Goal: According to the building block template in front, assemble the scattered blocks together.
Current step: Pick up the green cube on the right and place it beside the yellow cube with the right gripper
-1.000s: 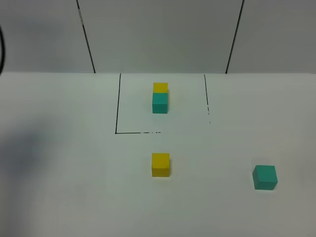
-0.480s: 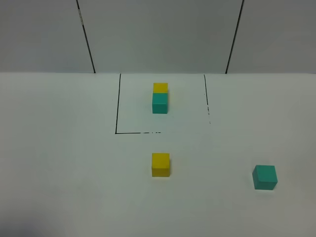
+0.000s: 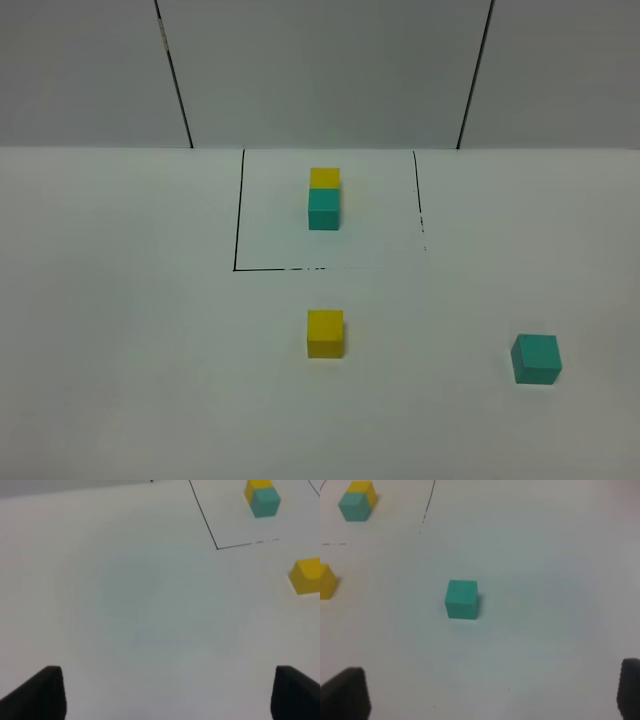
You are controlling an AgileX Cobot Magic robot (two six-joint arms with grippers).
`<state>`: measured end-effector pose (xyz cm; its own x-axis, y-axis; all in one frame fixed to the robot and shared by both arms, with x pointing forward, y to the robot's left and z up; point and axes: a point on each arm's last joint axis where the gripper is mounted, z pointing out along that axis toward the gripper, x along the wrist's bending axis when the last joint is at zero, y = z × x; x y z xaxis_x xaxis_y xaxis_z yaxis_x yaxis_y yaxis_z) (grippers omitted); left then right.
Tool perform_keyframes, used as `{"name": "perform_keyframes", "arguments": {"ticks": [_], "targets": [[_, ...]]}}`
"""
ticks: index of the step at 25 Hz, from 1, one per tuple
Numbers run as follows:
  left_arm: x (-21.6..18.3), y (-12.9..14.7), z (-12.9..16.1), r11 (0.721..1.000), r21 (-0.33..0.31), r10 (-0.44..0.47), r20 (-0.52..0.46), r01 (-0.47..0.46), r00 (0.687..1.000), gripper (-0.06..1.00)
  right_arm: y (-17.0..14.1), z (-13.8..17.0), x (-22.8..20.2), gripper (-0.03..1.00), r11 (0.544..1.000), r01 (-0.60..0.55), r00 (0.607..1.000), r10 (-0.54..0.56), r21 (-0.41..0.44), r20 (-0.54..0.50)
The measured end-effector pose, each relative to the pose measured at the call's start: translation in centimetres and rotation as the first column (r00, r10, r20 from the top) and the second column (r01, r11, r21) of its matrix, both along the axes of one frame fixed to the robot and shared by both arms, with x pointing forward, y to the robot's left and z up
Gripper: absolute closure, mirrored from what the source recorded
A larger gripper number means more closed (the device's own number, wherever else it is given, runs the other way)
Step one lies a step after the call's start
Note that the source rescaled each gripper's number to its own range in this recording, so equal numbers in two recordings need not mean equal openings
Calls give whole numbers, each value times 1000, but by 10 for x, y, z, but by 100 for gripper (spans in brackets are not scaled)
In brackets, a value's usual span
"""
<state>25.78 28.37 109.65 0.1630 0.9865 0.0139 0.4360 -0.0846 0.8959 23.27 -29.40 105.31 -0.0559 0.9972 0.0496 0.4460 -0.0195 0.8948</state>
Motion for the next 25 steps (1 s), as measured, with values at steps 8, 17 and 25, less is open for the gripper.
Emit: {"name": "perform_keyframes", "arguments": {"ticks": [8, 17, 25], "targets": [[-24, -2, -25, 999, 20, -35, 18, 35, 999, 15, 0, 0, 0, -3, 1000, 0, 1000, 0, 0, 0], [-27, -3, -42, 999, 16, -42, 6, 42, 999, 15, 0, 0, 0, -3, 1000, 0, 1000, 0, 0, 0], [-27, -3, -42, 999, 17, -43, 7, 43, 999, 15, 0, 0, 0, -3, 1000, 0, 1000, 0, 0, 0]]}}
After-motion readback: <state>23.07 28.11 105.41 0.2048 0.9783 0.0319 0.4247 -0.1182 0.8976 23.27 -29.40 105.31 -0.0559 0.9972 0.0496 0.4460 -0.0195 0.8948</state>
